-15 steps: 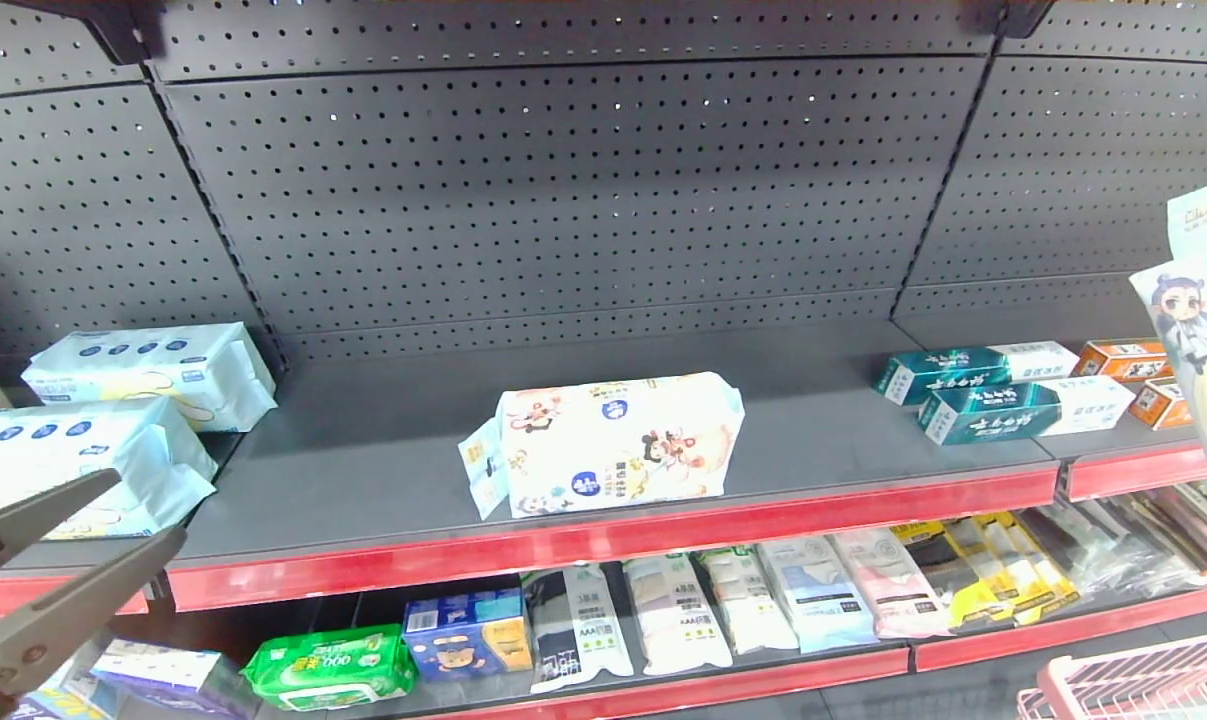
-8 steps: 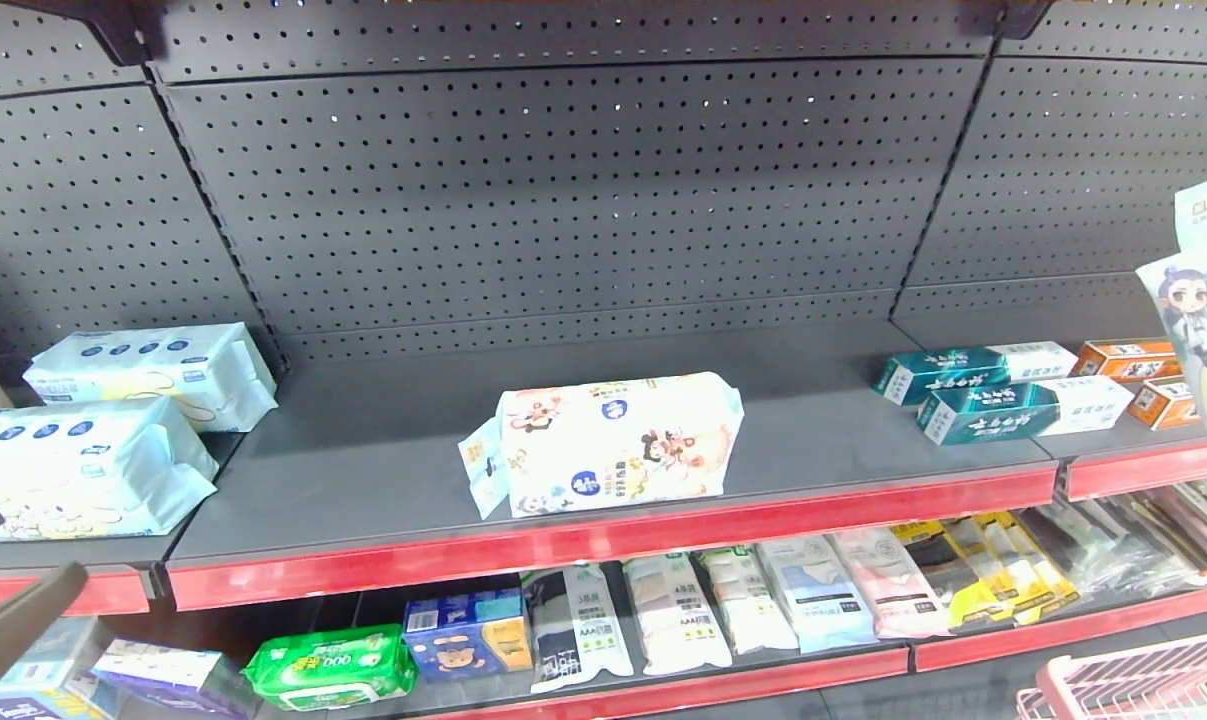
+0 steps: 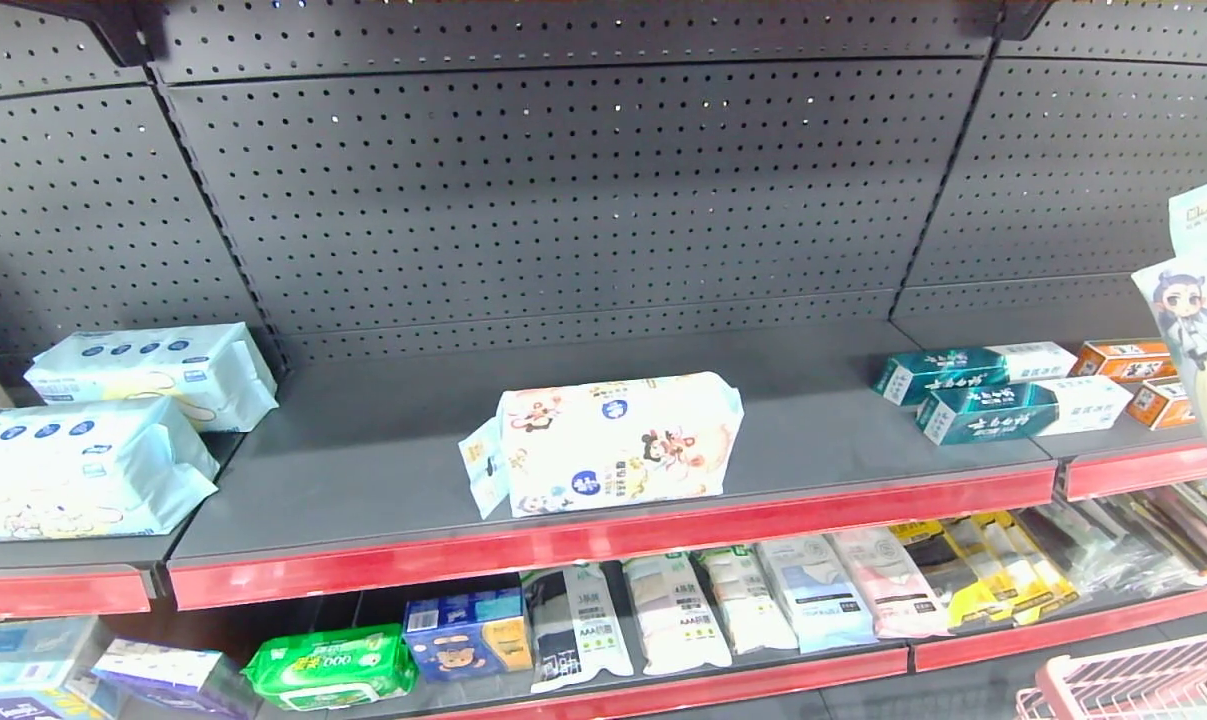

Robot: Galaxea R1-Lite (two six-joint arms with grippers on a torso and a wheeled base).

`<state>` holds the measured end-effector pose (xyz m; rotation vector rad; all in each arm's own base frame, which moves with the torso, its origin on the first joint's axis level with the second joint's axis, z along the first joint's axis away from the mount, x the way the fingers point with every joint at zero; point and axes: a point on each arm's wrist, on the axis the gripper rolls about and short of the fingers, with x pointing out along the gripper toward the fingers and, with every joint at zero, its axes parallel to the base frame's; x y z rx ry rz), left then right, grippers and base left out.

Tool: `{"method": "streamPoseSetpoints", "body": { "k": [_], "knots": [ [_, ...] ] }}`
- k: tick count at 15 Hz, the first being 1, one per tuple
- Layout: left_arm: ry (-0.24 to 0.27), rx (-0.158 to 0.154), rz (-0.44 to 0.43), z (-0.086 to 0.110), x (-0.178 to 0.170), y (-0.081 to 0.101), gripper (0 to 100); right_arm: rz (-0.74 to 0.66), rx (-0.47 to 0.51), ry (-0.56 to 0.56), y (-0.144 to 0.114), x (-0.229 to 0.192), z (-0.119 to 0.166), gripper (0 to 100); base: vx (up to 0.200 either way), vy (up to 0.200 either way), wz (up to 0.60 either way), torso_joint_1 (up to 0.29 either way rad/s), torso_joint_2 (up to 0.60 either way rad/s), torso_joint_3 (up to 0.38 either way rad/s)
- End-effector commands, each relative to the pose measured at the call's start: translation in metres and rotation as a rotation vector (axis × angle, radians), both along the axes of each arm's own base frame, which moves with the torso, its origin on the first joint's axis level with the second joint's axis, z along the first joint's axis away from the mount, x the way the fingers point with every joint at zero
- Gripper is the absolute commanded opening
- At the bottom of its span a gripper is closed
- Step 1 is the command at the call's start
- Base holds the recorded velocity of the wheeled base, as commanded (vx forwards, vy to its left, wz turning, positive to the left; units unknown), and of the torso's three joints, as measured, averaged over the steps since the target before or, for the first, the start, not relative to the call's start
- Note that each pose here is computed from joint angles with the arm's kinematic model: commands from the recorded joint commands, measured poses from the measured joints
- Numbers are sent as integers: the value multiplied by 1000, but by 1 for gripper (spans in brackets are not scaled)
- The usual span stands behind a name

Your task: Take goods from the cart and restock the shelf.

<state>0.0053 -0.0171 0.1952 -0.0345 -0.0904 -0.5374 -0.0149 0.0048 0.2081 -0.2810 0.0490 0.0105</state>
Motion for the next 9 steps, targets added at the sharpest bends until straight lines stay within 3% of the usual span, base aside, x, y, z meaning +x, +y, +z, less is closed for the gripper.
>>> {"method": "streamPoseSetpoints", "body": {
  "k": [1, 3, 4, 5, 6, 7, 8, 9],
  "knots": [
    [-14, 9, 275, 4, 4, 3, 100, 1, 2, 11, 0, 3, 1, 0, 0, 0, 0, 0, 0, 0],
    [-26, 59, 491, 4, 7, 5, 100, 1, 2, 13, 0, 4, 1, 0, 0, 0, 0, 0, 0, 0],
    [-28, 68, 582, 5, 8, 6, 100, 4, 3, 16, -1, 4, 1, 0, 0, 0, 0, 0, 0, 0],
    [-28, 68, 582, 5, 8, 6, 100, 4, 3, 16, -1, 4, 1, 0, 0, 0, 0, 0, 0, 0],
    [-55, 60, 417, 8, -1, -7, 100, 7, 5, 20, -1, 5, 0, 0, 0, 0, 0, 0, 0, 0],
    [-34, -1, 132, 16, -14, -21, 100, 7, 6, 22, -1, 5, 0, 0, 0, 0, 0, 0, 0, 0],
    [14, -46, -95, 25, -30, -31, 100, 9, 7, 23, -1, 5, 0, 0, 0, 0, 0, 0, 0, 0],
    [71, -72, -254, 29, -47, -41, 100, 9, 7, 25, -1, 6, 0, 0, 0, 0, 0, 0, 0, 0]
  ]
}}
